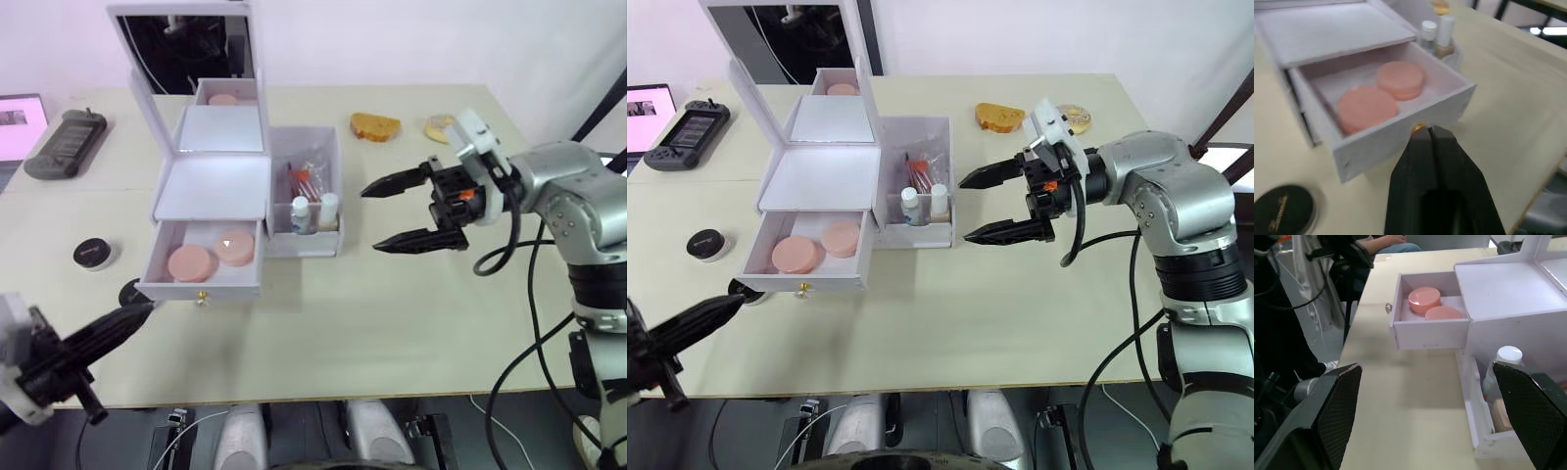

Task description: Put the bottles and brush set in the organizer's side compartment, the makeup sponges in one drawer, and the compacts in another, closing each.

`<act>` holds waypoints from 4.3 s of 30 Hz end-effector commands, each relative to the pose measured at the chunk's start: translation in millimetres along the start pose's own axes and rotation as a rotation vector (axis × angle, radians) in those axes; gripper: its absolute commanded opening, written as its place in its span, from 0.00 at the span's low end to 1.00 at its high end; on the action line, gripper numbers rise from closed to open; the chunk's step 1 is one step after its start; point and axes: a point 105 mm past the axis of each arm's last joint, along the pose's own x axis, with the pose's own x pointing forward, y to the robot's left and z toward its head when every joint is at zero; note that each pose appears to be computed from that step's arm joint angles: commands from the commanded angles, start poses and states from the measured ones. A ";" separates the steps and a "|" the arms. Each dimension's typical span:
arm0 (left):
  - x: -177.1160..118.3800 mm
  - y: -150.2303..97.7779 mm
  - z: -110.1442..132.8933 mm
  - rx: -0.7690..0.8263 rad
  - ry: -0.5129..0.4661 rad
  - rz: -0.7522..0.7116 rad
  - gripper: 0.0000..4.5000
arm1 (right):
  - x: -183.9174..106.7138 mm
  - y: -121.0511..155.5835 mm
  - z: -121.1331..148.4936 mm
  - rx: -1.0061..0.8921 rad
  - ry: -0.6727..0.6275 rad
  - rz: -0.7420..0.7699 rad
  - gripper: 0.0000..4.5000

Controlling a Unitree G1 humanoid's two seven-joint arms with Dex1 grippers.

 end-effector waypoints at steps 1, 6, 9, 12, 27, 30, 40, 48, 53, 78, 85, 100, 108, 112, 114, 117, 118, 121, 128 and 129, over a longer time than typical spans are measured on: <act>-3.5 1.0 -13.4 0.030 -0.015 0.053 0.01 | -4.0 2.7 12.0 -0.056 -0.004 0.000 1.00; 5.6 -5.2 -36.4 0.005 -0.043 0.084 0.01 | -8.0 8.6 9.5 -0.036 0.010 -0.009 1.00; 18.2 -7.6 -38.6 0.014 -0.072 0.096 0.01 | -10.1 11.2 9.6 -0.029 0.015 -0.022 1.00; 31.5 -9.0 -35.7 0.018 -0.112 0.110 0.01 | -12.0 14.2 9.4 -0.021 0.018 -0.034 1.00; 73.2 5.6 -33.4 0.094 -0.168 0.190 0.01 | -16.3 17.3 16.3 -0.039 0.030 -0.054 1.00; 79.1 7.6 -29.2 0.100 -0.189 0.199 0.01 | -18.8 17.5 17.5 -0.047 0.039 -0.059 1.00; 111.5 32.7 -18.3 0.120 -0.236 0.270 0.01 | -24.9 17.0 20.5 -0.061 0.052 -0.089 1.00; 135.0 25.7 -12.4 0.114 -0.264 0.183 0.01 | -19.9 16.4 -3.1 -0.069 0.100 -0.162 1.00; 143.0 31.9 -7.1 0.124 -0.264 0.164 0.01 | -22.2 19.9 -16.5 -0.041 0.100 -0.210 1.00; 108.3 27.5 -16.6 0.010 -0.184 0.110 0.01 | -44.7 39.8 -44.5 0.032 -0.021 -0.398 1.00; 76.0 16.0 -26.8 -0.006 -0.141 0.159 0.01 | -36.6 50.2 -55.7 0.033 -0.070 -0.459 1.00; -20.7 45.7 -77.6 -0.082 -0.031 0.455 0.01 | -40.5 37.0 -74.9 0.082 -0.071 -0.498 1.00; -65.6 116.9 -58.3 0.023 -0.055 0.605 0.01 | -72.0 24.1 -102.4 0.119 -0.044 -0.600 1.00; -61.7 143.2 -38.1 0.072 -0.098 0.604 0.01 | -87.3 17.6 -110.3 0.129 -0.058 -0.675 1.00; -56.6 150.6 -32.8 0.091 -0.102 0.585 0.01 | -93.1 16.1 -115.8 0.129 -0.048 -0.704 1.00; -50.3 157.2 -28.6 0.098 -0.112 0.565 0.01 | -94.4 15.6 -117.5 0.131 -0.059 -0.719 1.00; -48.9 158.4 -28.6 0.099 -0.112 0.558 0.01 | -94.0 15.6 -117.6 0.131 -0.062 -0.719 1.00; -38.1 155.1 -27.9 0.103 -0.109 0.513 0.01 | -88.4 14.2 -110.5 0.122 -0.086 -0.708 1.00; -12.9 112.6 -35.3 0.091 -0.083 0.404 0.01 | -63.4 19.1 -81.9 0.131 -0.140 -0.566 1.00; -6.6 103.4 -34.2 0.086 -0.091 0.382 0.01 | -58.9 19.5 -77.6 0.124 -0.144 -0.545 1.00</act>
